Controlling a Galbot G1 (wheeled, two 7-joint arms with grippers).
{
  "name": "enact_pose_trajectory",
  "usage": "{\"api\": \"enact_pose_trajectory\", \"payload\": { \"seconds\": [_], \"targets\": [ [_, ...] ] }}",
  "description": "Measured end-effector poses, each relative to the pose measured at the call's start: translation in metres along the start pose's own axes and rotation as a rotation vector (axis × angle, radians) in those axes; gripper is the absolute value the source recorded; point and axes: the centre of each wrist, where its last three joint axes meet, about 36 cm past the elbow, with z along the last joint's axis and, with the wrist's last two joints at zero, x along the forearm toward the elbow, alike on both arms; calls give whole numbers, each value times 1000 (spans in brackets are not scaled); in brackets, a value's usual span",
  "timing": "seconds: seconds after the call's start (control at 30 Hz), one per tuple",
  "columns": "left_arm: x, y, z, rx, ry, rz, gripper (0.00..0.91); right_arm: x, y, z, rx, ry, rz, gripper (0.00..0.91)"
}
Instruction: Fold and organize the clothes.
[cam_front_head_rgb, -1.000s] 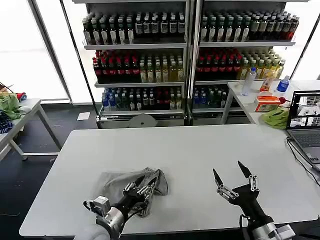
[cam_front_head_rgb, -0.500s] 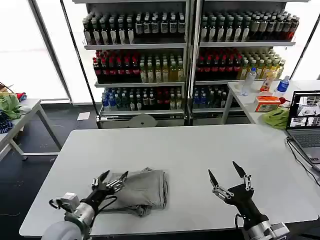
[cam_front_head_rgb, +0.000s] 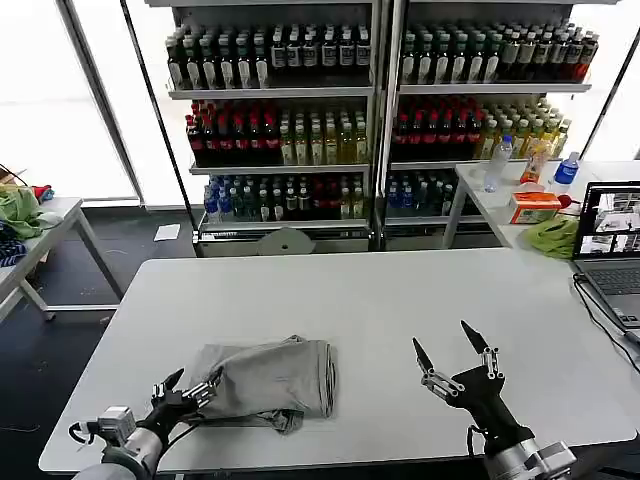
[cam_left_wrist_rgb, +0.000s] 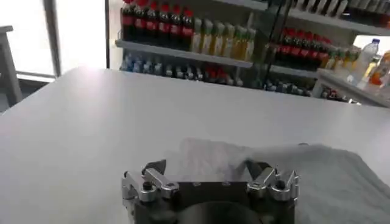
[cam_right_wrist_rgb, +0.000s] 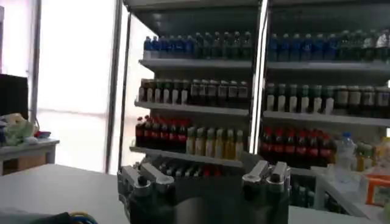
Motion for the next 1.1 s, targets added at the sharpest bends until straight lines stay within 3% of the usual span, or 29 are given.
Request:
{"api": "enact_pose_trajectory", "payload": {
  "seconds": [0.67, 0.77, 0.8, 0.83, 0.9, 1.1],
  "targets": [
    [-18, -12, 12, 36, 30, 21, 907, -1, -1, 5, -8, 6, 3, 907],
    [-20, -10, 15, 45, 34, 18, 433, -1, -1, 7, -12, 10, 7, 907],
    [-20, -9, 15, 47, 34, 15, 191, -1, -1, 7, -13, 10, 8, 907],
    [-20, -8, 15, 49, 33, 13, 71, -1, -1, 8, -13, 10, 9, 907],
    [-20, -6, 15, 50, 31, 11, 0, -1, -1, 9, -14, 10, 12, 907],
    [-18, 0, 16, 68, 25, 3, 0, -4, -2, 11, -18, 7, 15, 907]
  ]
}}
